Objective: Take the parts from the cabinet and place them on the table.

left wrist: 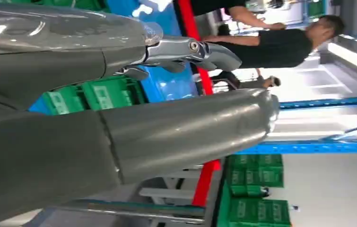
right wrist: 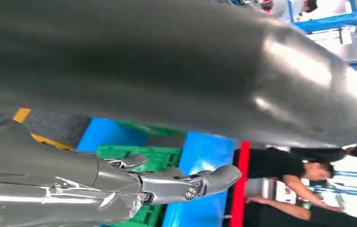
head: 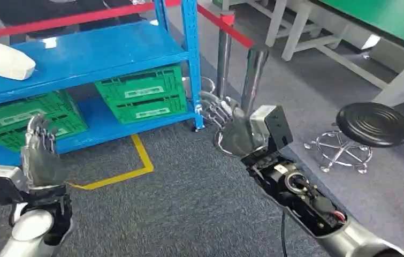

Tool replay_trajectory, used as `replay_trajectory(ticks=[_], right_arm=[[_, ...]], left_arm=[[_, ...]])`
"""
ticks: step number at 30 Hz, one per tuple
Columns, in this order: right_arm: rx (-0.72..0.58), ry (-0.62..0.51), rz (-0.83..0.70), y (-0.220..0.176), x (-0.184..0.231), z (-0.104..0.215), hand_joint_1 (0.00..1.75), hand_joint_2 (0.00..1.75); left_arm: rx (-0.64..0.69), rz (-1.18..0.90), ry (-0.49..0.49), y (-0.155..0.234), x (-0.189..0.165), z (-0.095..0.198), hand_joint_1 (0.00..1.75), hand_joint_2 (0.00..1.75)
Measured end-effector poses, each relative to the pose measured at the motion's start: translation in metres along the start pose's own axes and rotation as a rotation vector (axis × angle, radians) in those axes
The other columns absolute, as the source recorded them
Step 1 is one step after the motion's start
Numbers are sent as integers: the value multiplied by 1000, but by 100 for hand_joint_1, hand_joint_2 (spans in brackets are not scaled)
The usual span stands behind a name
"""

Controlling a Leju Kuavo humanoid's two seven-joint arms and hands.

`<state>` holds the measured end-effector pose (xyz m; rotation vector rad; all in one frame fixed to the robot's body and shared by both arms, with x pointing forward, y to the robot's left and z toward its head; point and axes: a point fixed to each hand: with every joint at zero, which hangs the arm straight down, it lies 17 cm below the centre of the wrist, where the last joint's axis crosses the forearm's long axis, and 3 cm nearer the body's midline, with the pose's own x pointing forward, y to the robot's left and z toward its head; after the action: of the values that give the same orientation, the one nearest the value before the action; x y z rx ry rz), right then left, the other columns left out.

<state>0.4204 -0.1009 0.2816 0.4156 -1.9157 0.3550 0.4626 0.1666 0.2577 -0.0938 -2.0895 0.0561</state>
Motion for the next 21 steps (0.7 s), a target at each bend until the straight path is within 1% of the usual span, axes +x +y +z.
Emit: replay_trajectory(ticks=[21], right_arm=[[10, -7, 0, 2, 3, 0, 0, 0]], left_arm=[[6, -4, 8, 1, -2, 2, 0, 0]])
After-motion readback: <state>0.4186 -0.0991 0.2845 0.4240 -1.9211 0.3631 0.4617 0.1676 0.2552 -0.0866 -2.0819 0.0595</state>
